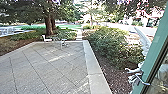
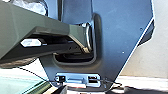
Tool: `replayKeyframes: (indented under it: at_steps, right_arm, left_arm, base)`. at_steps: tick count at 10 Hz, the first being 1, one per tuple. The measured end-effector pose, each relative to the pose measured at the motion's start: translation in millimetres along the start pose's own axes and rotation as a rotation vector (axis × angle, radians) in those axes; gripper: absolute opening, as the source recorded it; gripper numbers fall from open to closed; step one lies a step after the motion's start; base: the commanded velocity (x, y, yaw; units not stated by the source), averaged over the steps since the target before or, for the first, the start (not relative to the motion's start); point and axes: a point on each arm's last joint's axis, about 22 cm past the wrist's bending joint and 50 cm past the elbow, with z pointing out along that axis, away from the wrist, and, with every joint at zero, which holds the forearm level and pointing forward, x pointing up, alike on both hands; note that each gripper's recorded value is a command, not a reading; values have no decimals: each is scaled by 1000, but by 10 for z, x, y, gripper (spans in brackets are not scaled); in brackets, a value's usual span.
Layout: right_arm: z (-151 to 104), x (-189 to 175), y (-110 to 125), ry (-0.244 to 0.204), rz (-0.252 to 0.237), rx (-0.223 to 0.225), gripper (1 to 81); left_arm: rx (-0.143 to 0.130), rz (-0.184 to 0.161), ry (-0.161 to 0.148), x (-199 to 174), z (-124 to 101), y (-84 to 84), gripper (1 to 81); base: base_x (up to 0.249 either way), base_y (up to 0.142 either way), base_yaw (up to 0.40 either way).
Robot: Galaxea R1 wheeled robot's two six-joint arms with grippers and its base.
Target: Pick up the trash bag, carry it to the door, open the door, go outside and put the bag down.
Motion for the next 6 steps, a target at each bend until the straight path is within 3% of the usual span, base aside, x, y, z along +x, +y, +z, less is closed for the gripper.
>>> replayKeyframes:
  at_steps: [6]
  right_arm:
    - [-3, 55, 15, 12, -3, -2, 811]
  left_arm:
    - [2, 3, 12, 68, -3, -10, 10]
  base:
    - [122, 0, 0]
